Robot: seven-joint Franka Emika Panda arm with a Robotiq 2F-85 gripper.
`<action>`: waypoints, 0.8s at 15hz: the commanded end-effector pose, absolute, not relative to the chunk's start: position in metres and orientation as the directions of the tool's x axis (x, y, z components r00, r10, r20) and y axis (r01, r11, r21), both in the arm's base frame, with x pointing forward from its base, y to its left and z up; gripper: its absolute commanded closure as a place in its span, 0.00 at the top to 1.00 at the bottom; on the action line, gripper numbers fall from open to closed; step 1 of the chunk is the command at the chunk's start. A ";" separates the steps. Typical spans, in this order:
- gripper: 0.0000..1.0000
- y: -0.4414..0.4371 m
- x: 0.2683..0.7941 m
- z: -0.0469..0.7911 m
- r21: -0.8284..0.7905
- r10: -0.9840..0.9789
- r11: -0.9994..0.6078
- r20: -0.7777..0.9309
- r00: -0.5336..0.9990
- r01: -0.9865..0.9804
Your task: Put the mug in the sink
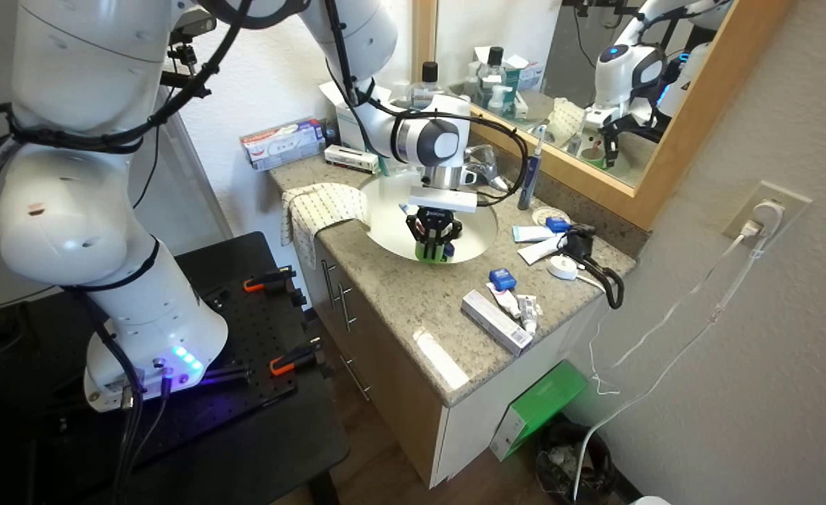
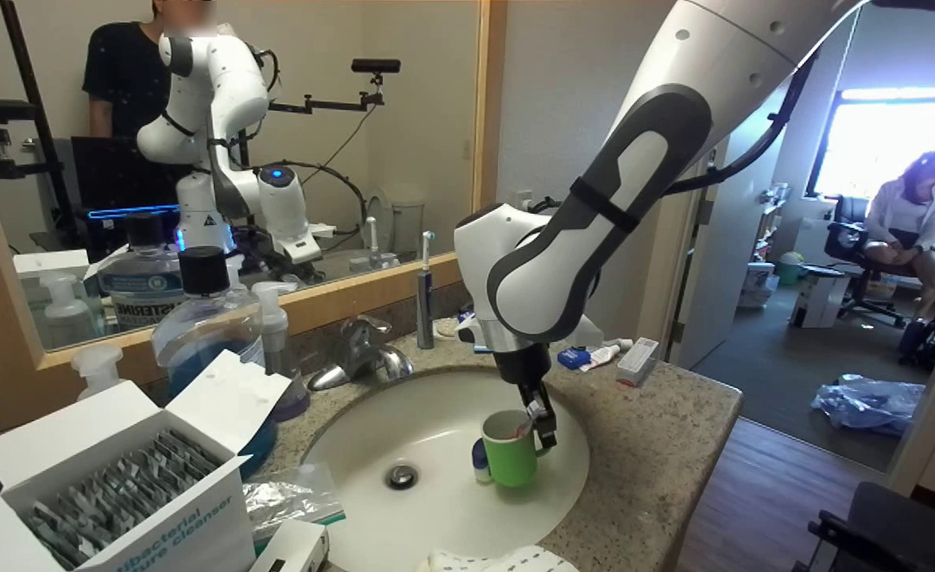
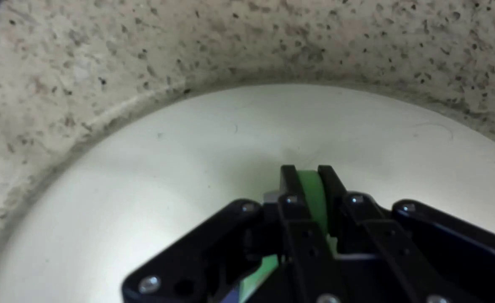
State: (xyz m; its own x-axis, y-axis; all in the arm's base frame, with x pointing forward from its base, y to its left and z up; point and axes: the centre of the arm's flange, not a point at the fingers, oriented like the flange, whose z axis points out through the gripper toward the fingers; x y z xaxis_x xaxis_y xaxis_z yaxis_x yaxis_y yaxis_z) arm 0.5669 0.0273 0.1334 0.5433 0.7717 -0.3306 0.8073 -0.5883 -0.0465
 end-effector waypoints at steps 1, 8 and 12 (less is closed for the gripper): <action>0.05 0.040 0.581 0.123 -0.047 0.770 -0.571 -0.377 0.515 0.819; 0.06 0.058 0.591 0.107 -0.058 0.813 -0.515 -0.350 0.466 0.855; 0.05 0.062 0.592 0.108 -0.051 0.822 -0.502 -0.338 0.458 0.863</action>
State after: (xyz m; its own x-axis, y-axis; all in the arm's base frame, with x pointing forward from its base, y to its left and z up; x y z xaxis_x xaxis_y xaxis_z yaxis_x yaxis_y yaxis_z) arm 0.5860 0.0593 0.1034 0.4804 0.8088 -0.3391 0.8467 -0.5286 -0.0613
